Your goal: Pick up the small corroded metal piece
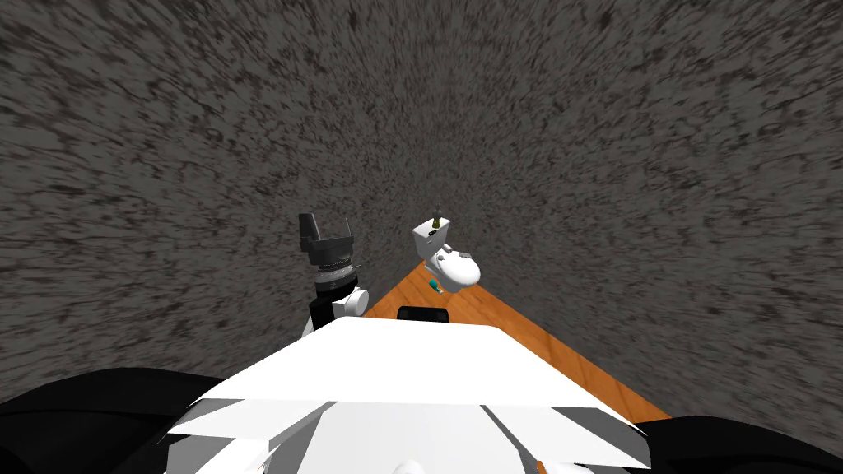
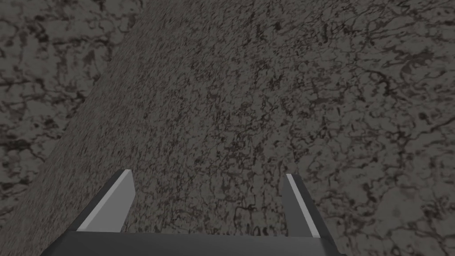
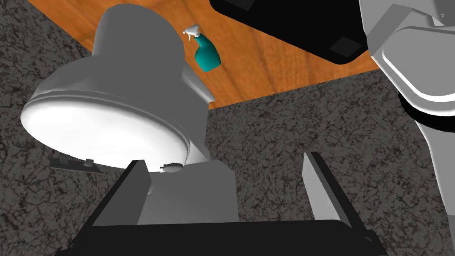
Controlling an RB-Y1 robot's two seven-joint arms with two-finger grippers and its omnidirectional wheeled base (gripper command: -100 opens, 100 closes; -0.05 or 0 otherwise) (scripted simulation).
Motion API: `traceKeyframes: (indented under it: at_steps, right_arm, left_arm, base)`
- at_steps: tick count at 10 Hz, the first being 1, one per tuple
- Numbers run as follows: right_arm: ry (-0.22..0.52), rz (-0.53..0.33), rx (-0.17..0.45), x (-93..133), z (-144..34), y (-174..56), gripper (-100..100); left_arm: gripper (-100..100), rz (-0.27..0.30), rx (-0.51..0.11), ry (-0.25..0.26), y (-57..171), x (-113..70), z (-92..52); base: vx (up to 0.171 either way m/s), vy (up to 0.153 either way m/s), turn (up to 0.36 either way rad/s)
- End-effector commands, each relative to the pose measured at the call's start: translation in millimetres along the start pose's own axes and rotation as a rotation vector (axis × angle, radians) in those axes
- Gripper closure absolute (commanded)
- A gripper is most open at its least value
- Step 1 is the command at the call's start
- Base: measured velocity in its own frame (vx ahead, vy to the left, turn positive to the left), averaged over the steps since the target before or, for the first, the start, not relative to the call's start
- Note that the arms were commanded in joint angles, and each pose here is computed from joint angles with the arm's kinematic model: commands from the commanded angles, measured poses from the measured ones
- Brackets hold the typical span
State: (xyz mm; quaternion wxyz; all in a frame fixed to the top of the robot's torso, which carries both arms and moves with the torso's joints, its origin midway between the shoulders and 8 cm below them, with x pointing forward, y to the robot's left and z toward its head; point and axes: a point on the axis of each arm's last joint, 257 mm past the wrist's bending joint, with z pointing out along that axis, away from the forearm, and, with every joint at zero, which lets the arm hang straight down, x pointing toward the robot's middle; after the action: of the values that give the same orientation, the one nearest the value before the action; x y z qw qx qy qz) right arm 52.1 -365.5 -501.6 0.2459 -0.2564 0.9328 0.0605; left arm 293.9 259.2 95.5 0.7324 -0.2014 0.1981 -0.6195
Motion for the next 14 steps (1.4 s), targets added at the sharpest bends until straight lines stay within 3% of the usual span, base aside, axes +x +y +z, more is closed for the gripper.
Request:
traceKeyframes:
  at_steps: [1,2,3,4,5,6,7,8,11,13,14]
  right_arm:
    - [0.042,-0.079,0.036,9,-7.8,-31,-100]
    - [0.048,-0.101,0.035,11,-7.9,-31,-100]
    - [0.085,-0.171,0.071,16,-16.7,-63,-100]
    - [0.091,-0.191,0.069,18,-16.8,-63,-100]
    - [0.117,-0.240,0.107,20,-24.0,-91,-100]
    - [0.131,-0.277,0.106,22,-27.0,-95,-100]
    - [0.158,-0.326,0.144,22,-35.7,-124,-100]
    - [0.168,-0.356,0.142,23,-37.4,-127,-100]
    - [0.230,-0.485,0.216,19,-59.4,-186,-100]
    - [0.247,-0.524,0.215,20,-63.7,-192,-100]
    - [0.278,-0.589,0.251,14,-76.7,-221,-100]
  left_arm:
    - [0,0.000,0.000,0.000,0,0.0,0.0]
    - [0,0.000,0.000,0.000,0,0.1,0.0]
    - [0,0.000,0.000,0.000,0,0.0,0.0]
    - [0,0.000,0.000,0.000,0,0.1,0.0]
    - [0,0.000,0.000,0.000,0,0.0,0.0]
    - [0,0.000,0.000,0.000,0,0.1,0.0]
    - [0,0.000,0.000,0.000,0,0.0,0.0]
    - [0,0.000,0.000,0.000,0,0.0,0.0]
    - [0,0.000,0.000,0.000,0,0.0,0.0]
    - [0,0.000,0.000,0.000,0,0.0,0.0]
    - [0,0.000,0.000,0.000,0,0.0,0.0]
  base:
    - [0.018,0.041,0.361]
    - [0.015,0.031,0.270]
    - [0.026,0.048,0.414]
    - [0.030,0.038,0.291]
    - [0.045,0.056,0.438]
    - [0.041,0.041,0.248]
    - [0.043,0.060,0.390]
    - [0.049,0.042,0.254]
    - [0.067,0.046,0.354]
    - [0.049,0.013,0.101]
    - [0.049,0.033,0.353]
